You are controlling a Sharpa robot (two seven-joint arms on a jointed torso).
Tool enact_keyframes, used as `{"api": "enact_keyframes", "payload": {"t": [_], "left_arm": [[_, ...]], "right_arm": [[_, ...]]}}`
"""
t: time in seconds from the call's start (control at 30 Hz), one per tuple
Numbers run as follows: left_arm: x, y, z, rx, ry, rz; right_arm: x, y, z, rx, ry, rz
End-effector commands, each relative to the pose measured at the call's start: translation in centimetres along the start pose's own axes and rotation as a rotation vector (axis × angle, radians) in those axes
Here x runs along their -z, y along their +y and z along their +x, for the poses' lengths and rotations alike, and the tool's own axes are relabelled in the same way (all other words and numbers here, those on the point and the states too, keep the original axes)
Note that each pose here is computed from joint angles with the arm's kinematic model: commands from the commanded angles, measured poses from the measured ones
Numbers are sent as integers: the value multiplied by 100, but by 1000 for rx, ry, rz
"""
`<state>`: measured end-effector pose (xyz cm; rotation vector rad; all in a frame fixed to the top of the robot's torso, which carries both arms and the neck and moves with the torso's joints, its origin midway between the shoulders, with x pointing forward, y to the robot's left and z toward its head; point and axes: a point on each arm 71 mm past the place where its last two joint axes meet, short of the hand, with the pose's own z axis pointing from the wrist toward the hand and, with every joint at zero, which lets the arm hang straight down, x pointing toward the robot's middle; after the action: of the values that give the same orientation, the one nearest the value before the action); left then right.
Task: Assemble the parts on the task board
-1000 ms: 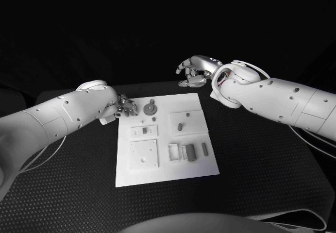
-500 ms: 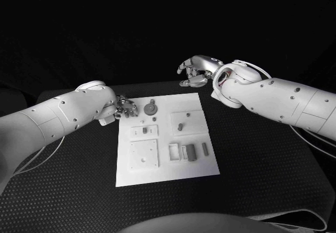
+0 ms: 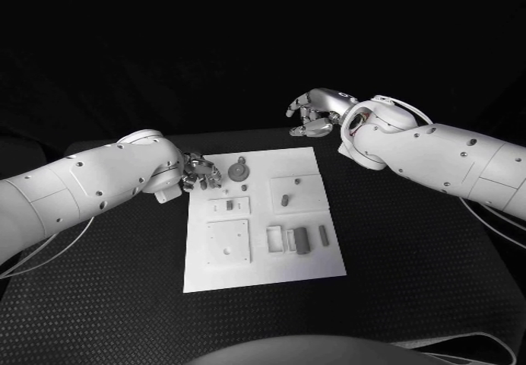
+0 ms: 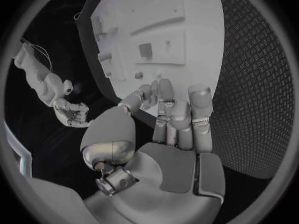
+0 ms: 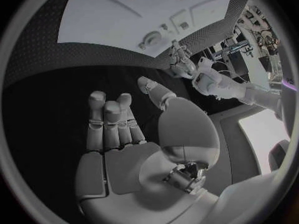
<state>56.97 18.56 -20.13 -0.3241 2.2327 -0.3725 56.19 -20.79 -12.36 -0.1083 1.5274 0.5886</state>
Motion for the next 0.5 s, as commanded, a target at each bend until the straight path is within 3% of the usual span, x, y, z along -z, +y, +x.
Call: {"api": "enact_keyframes", "payload": {"t": [0.03, 0.27, 0.5], "left_arm": [[66, 4, 36, 24, -10, -25], [114, -14, 124, 29, -3, -26], [155, 36, 243, 8, 11, -31]], "right_arm": [[-7, -8, 7, 3, 9, 2], [-11, -4, 13, 2, 12, 3], [-5, -23, 6, 4, 10, 7]]}}
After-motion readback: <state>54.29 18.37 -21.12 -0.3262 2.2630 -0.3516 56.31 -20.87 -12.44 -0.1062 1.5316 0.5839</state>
